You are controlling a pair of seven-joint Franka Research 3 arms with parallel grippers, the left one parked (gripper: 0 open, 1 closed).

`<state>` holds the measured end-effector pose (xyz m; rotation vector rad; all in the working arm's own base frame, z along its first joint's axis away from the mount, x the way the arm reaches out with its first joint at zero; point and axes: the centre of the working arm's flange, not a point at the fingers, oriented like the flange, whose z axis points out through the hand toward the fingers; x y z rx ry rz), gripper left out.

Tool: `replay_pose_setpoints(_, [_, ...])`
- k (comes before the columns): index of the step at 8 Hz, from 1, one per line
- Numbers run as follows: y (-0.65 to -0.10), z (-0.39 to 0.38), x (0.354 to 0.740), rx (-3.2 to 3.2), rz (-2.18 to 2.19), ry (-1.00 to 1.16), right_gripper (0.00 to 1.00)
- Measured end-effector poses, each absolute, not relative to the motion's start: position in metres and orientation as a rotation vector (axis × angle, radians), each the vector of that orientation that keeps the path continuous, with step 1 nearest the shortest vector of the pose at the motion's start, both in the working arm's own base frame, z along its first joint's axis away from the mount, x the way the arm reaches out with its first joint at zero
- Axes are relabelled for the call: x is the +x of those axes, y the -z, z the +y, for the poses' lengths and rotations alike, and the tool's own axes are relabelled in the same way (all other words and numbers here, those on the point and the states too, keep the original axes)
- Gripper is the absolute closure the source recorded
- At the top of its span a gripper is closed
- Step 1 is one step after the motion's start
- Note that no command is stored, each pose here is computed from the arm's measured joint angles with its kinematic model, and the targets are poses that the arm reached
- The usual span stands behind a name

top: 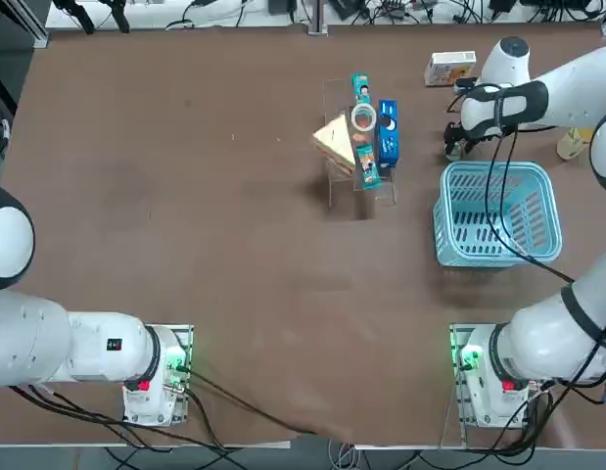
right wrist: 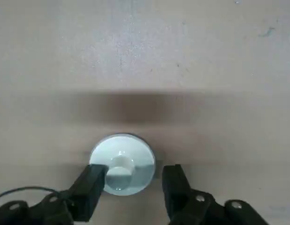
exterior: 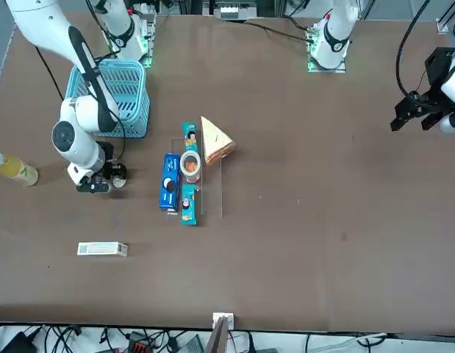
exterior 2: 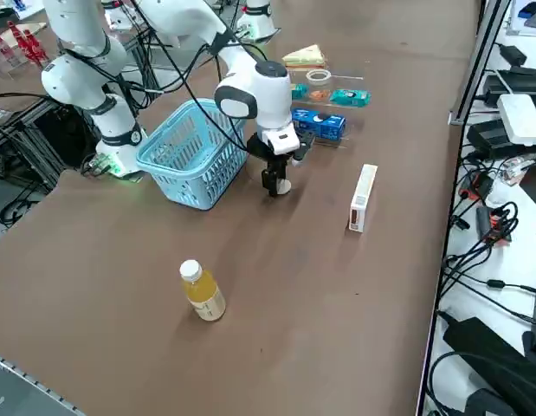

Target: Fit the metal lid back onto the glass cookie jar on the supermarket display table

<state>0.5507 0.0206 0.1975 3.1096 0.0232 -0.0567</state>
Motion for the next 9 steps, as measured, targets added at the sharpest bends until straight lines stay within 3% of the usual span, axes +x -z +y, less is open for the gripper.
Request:
replay_pose_setpoints(6, [-0.2001, 0.0208, 0.5513, 3.109, 0.025, 0.049, 0.28])
replay_pose_setpoints(8, [-0.2003, 0.0251, 0.5512, 3.11, 0.038, 0.048, 0.41])
replay_pose_setpoints(9, [-0.2007, 0.0279, 0.5512, 3.11, 0.046, 0.047, 0.42])
